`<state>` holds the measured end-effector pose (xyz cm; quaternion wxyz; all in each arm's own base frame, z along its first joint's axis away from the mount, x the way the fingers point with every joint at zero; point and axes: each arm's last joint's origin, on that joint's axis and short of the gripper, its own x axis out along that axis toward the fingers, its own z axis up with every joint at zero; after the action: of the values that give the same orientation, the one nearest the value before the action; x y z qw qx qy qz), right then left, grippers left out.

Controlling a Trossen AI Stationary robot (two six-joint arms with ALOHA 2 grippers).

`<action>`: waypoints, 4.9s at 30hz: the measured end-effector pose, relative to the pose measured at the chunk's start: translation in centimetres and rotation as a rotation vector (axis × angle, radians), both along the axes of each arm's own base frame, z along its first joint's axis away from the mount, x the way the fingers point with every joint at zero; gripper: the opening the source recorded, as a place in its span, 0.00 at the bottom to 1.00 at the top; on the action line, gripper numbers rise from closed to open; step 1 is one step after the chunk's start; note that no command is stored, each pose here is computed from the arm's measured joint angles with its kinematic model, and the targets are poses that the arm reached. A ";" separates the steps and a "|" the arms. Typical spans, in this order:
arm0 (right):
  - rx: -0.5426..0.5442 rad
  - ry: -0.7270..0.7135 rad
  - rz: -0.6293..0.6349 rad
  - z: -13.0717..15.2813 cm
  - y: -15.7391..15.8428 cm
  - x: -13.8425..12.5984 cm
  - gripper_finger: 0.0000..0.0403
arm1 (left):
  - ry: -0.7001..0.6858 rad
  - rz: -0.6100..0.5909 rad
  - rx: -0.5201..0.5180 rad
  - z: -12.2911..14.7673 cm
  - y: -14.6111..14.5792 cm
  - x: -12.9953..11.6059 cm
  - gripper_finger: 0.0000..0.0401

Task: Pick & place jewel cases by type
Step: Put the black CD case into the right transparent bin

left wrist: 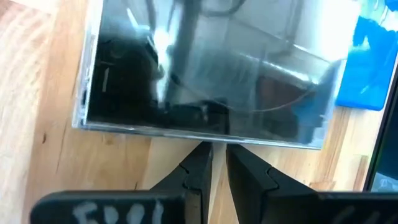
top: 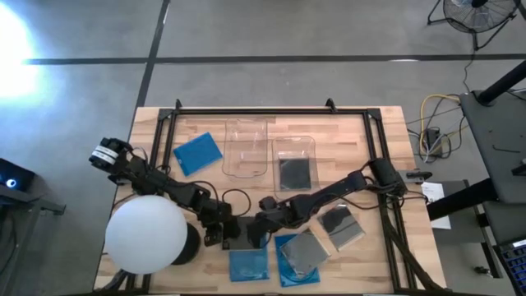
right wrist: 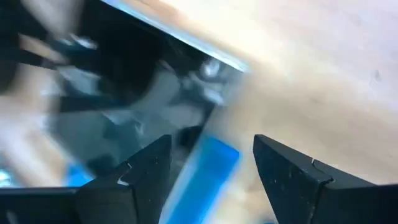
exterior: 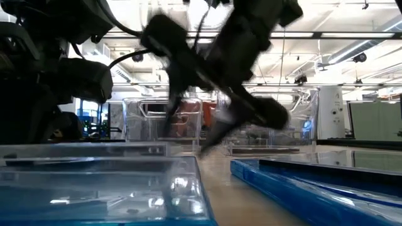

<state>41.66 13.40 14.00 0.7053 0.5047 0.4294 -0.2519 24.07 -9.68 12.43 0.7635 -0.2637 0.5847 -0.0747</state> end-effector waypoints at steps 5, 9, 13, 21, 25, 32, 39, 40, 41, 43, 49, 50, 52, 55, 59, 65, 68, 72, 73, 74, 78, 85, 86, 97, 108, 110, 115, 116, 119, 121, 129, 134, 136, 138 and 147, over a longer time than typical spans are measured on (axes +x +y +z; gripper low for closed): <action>0.047 -0.039 0.021 -0.8 0.6 0.5 0.55 | 0.002 0.003 -0.001 0.0 0.0 0.0 0.09; 0.067 -0.069 0.004 -1.6 0.7 1.0 0.55 | 0.006 0.016 -0.007 0.0 0.0 0.0 0.09; 0.056 -0.044 -0.013 -2.0 0.6 1.0 0.55 | 0.012 0.027 -0.012 0.0 0.0 0.0 0.09; -0.010 -0.117 0.072 -1.9 0.7 1.3 0.55 | 0.010 0.025 -0.018 0.0 0.0 0.1 0.09; -0.062 -0.171 0.122 -1.5 0.7 1.6 0.55 | 0.005 0.010 -0.014 0.0 0.0 0.0 0.09; -0.072 -0.214 0.105 -0.1 0.4 1.8 0.55 | 0.002 0.011 -0.014 0.0 0.0 0.0 0.09; -0.004 -0.244 0.163 1.7 0.9 1.5 0.53 | -0.012 -0.013 0.014 0.3 0.0 -0.2 0.09; 0.002 -0.243 0.172 1.9 0.9 1.4 0.52 | -0.019 -0.013 0.020 0.5 0.1 -0.2 0.09; 0.010 -0.244 0.180 2.0 0.9 1.4 0.51 | -0.026 -0.012 0.025 0.6 0.1 -0.3 0.09; 0.018 -0.244 0.182 2.1 0.9 1.4 0.48 | -0.040 0.003 0.048 0.8 0.2 -0.3 0.09; 0.056 -0.232 0.161 2.1 0.9 1.4 0.32 | -0.049 0.026 0.079 1.0 0.3 -0.2 0.09; 0.060 -0.228 0.156 2.1 0.8 1.4 0.30 | -0.045 0.025 0.084 1.0 0.4 -0.3 0.09; 0.067 -0.219 0.145 2.2 0.8 1.3 0.25 | -0.034 0.032 0.105 1.2 0.5 -0.6 0.09; 0.070 -0.198 0.133 2.3 0.7 1.0 0.19 | -0.042 0.046 0.165 1.7 0.6 -1.2 0.09; 0.043 -0.182 0.128 3.6 0.7 0.3 0.14 | -0.073 0.094 0.230 3.0 0.8 -2.1 0.09; -0.083 -0.206 0.104 7.8 -0.2 -1.6 0.11 | -0.132 0.213 0.242 5.2 1.3 -3.2 0.09; -0.144 -0.243 0.058 11.1 -1.0 -3.2 0.10 | -0.172 0.270 0.224 6.2 1.5 -3.5 0.09; -0.228 -0.258 0.025 14.8 -2.3 -5.8 0.09 | -0.213 0.318 0.205 7.2 1.6 -3.6 0.09; -0.254 -0.243 0.012 15.6 -2.8 -6.6 0.09 | -0.216 0.325 0.203 7.3 1.7 -3.6 0.09; -0.276 -0.221 0.000 16.4 -3.4 -7.7 0.09 | -0.218 0.329 0.202 7.3 1.7 -3.5 0.09; -0.341 -0.047 -0.087 18.2 -6.2 -11.7 0.09 | -0.223 0.341 0.198 7.5 1.6 -3.4 0.09; -0.270 0.043 -0.219 18.3 -10.6 -15.0 0.09 | -0.221 0.354 0.194 7.5 1.5 -3.3 0.09; -0.246 0.032 -0.244 18.0 -11.1 -15.1 0.09 | -0.221 0.356 0.193 7.5 1.5 -3.2 0.09; 0.136 -0.155 -0.352 9.9 -14.9 -15.2 0.10 | -0.267 0.397 0.187 7.7 1.5 -2.9 0.09; 0.102 0.021 -0.289 8.9 -15.3 -16.6 0.38 | -0.279 0.383 0.216 7.6 1.6 -2.9 0.09; 0.015 0.074 -0.263 9.9 -15.1 -16.9 0.45 | -0.280 0.380 0.220 7.6 1.7 -2.9 0.09; -0.271 0.250 -0.197 14.3 -13.8 -18.2 0.55 | -0.280 0.380 0.220 7.6 1.7 -2.9 0.09; -0.287 0.273 -0.173 15.1 -13.3 -18.3 0.56 | -0.281 0.379 0.221 7.6 1.7 -2.9 0.09; -0.177 0.275 -0.104 16.7 -11.4 -18.5 0.57 | -0.299 0.365 0.220 7.7 1.6 -2.8 0.09; -0.068 0.258 -0.078 16.9 -9.6 -18.5 0.57 | -0.336 0.346 0.199 7.9 1.6 -2.5 0.09; 0.243 0.124 -0.111 14.0 -0.1 -19.4 0.57 | -0.465 0.248 0.132 8.6 2.6 -0.8 0.09; 0.352 0.106 -0.254 10.4 5.3 -21.0 0.56 | -0.503 0.123 0.022 7.8 2.8 1.0 0.09; 0.388 0.120 -0.265 9.1 7.1 -21.0 0.56 | -0.528 0.064 -0.016 7.5 2.4 1.9 0.09; 0.388 0.141 -0.252 7.6 8.2 -20.6 0.56 | -0.536 0.020 -0.004 7.3 2.1 3.0 0.09; 0.327 0.253 -0.223 3.6 11.2 -18.8 0.56 | -0.539 -0.078 0.083 6.9 2.2 7.7 0.09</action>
<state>22.87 24.61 17.62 0.5228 0.6209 0.4910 -0.3165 31.76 -7.47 19.29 0.8983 -0.1801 0.3728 -0.1473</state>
